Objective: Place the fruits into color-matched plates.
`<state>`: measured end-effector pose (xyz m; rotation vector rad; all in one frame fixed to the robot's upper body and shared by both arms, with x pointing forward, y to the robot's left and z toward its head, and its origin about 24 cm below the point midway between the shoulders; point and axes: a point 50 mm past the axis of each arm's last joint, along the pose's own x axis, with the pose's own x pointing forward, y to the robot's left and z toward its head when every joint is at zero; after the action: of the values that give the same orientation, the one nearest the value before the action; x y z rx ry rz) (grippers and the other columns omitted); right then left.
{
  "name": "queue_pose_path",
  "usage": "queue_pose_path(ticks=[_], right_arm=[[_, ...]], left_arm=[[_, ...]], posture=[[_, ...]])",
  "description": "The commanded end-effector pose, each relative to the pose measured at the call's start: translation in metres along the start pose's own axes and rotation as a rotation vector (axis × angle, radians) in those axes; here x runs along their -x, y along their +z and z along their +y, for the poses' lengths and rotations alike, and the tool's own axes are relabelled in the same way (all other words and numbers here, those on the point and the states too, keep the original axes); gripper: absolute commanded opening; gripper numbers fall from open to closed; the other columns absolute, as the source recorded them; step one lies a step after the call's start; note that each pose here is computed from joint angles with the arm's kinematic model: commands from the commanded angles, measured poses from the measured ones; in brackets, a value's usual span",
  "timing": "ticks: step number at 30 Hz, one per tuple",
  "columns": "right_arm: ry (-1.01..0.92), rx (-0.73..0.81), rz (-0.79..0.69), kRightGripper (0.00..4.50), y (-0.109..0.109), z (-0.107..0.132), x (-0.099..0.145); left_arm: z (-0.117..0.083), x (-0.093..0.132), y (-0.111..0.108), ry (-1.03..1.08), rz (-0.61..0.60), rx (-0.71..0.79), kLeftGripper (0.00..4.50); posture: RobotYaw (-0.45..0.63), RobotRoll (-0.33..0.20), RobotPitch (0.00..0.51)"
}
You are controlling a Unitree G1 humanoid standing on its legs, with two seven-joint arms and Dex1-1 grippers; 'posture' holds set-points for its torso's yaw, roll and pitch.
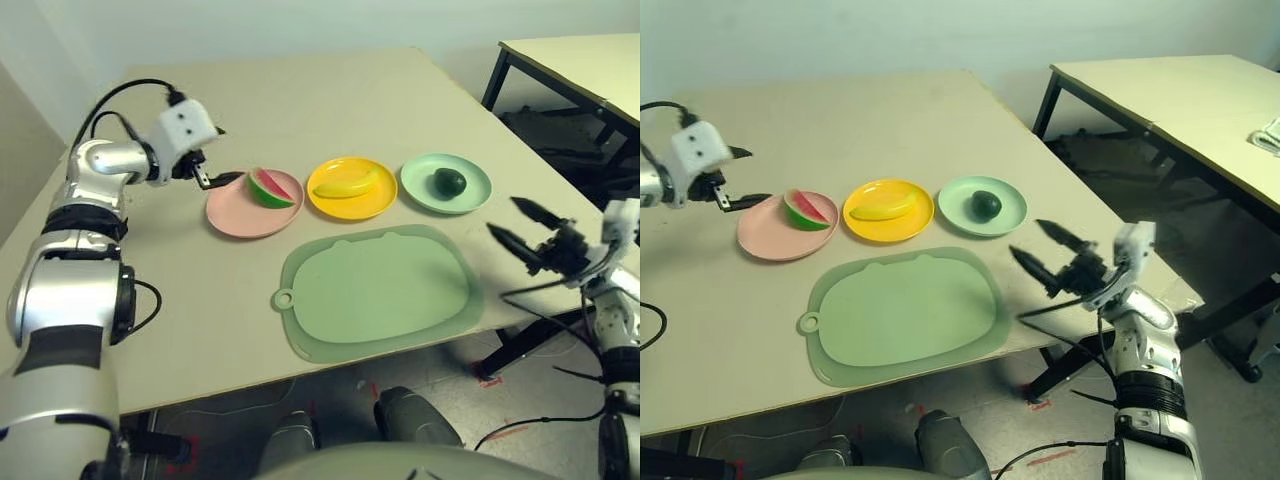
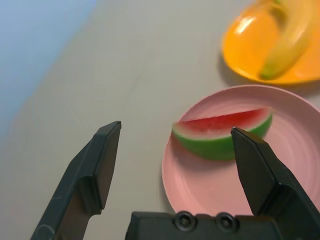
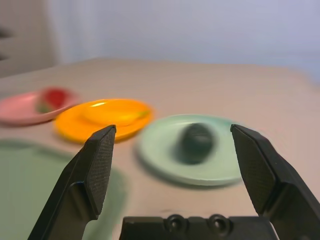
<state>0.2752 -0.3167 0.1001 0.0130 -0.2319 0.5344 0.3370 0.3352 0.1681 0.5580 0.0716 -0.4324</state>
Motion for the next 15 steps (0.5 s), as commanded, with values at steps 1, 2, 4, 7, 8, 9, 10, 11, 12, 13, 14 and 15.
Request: queue_pose_path(ticks=[1, 2, 4, 7, 8, 9, 10, 11, 12, 13, 14, 15], right_arm=[[-0.129, 0.031, 0.069, 4.50, -0.007, -0.017, 0.022], [-0.156, 0.042, 0.088, 4.50, -0.008, -0.022, 0.025], [-0.193, 0.057, 0.114, 4.50, -0.009, -0.029, 0.027], [-0.262, 0.058, 0.145, 4.50, -0.010, -0.040, 0.027], [-0.281, 0.056, 0.155, 4.50, -0.010, -0.042, 0.027], [-0.292, 0.055, 0.163, 4.50, -0.011, -0.044, 0.025], [-0.298, 0.054, 0.169, 4.50, -0.012, -0.045, 0.024], [-0.302, 0.051, 0.171, 4.50, -0.011, -0.046, 0.021], [-0.305, 0.047, 0.170, 4.50, -0.011, -0.046, 0.019], [-0.304, 0.043, 0.158, 4.50, -0.009, -0.047, 0.016], [-0.305, 0.039, 0.148, 4.50, -0.007, -0.048, 0.013], [-0.303, 0.038, 0.147, 4.50, -0.007, -0.048, 0.011]], left_arm=[[-0.009, 0.025, -0.029, 0.209, -0.041, 0.234, 4.46], [-0.015, 0.033, -0.037, 0.274, -0.051, 0.291, 4.46], [-0.025, 0.048, -0.047, 0.369, -0.056, 0.366, 4.46], [-0.038, 0.063, -0.057, 0.464, -0.043, 0.410, 4.46], [-0.043, 0.066, -0.060, 0.494, -0.037, 0.429, 4.46], [-0.046, 0.070, -0.064, 0.520, -0.028, 0.449, 4.46], [-0.050, 0.073, -0.067, 0.545, -0.020, 0.465, 4.46], [-0.054, 0.077, -0.070, 0.570, -0.014, 0.484, 4.46], [-0.056, 0.079, -0.072, 0.585, -0.011, 0.498, 4.46], [-0.059, 0.080, -0.072, 0.591, -0.005, 0.502, 4.46], [-0.061, 0.081, -0.073, 0.588, 0.002, 0.499, 4.46], [-0.064, 0.081, -0.073, 0.582, 0.009, 0.499, 4.46]], posture=[[-0.17, 0.000, 0.040], [-0.16, 0.000, 0.040], [-0.15, 0.000, 0.039], [-0.12, 0.000, 0.038], [-0.11, 0.000, 0.038], [-0.10, 0.000, 0.041], [-0.10, 0.000, 0.044], [-0.10, 0.000, 0.049], [-0.10, 0.000, 0.051], [-0.09, 0.000, 0.058], [-0.09, 0.000, 0.067], [-0.08, 0.000, 0.070]])
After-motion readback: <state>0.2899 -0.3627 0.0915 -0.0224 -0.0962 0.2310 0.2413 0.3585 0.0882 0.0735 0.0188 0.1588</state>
